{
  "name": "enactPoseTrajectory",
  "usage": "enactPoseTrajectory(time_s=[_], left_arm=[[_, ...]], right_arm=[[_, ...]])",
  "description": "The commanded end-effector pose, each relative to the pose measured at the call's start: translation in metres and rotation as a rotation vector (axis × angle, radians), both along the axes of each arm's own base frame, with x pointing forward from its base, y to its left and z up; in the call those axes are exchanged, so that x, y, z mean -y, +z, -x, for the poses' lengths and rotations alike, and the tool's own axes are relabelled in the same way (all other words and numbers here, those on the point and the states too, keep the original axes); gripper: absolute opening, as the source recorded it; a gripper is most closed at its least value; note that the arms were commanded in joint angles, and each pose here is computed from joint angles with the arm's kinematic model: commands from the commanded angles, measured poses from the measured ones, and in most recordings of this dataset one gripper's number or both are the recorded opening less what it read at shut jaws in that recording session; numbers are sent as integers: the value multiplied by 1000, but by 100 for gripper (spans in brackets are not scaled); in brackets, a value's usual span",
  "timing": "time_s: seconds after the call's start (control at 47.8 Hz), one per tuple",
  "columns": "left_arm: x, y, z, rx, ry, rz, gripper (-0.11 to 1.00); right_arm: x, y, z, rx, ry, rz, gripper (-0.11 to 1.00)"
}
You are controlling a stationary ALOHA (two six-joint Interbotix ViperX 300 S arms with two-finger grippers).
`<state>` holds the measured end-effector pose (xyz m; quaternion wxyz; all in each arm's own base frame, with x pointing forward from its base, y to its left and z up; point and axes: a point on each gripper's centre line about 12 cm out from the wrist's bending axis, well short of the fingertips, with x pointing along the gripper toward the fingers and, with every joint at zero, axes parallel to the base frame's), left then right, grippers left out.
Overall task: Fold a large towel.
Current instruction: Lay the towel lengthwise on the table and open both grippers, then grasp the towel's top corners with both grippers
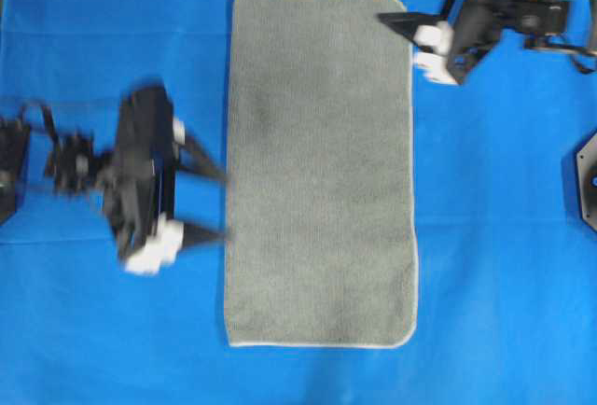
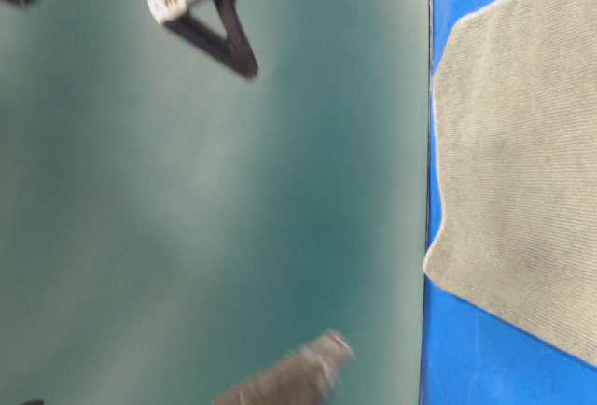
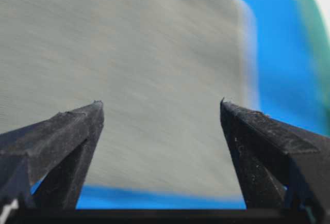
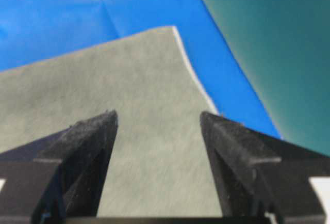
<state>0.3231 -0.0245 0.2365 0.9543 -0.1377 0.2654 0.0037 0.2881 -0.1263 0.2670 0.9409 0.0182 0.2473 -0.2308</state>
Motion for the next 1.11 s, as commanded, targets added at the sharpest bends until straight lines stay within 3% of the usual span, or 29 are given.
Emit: enactPoseTrajectory(time_s=[0.0, 0.126, 0.23, 0.418, 0.691, 0.837, 0.963, 1.088], left_arm=[[-33, 11, 1, 64, 68, -61, 86], [-79, 7, 1, 84, 170, -146, 86], [-114, -4, 0, 72, 249, -191, 86], [-166, -42, -7, 17, 377, -195, 86], [-226, -98, -20, -54, 496, -185, 85], [-250, -116, -22, -92, 526, -197, 85], [-257, -132, -27, -133, 519, -202, 82], [-259, -143, -28, -164, 507, -206, 67]], right_arm=[[3, 4, 12, 25, -33, -9, 65], [19, -17, 19, -33, -97, -37, 65], [38, -40, 20, -94, -149, -67, 65], [70, -82, 5, -189, -185, -119, 65], [110, -133, -20, -260, -192, -161, 65], [126, -154, -31, -271, -192, -177, 65], [133, -164, -37, -286, -189, -180, 65], [136, -167, -40, -287, -189, -182, 63]])
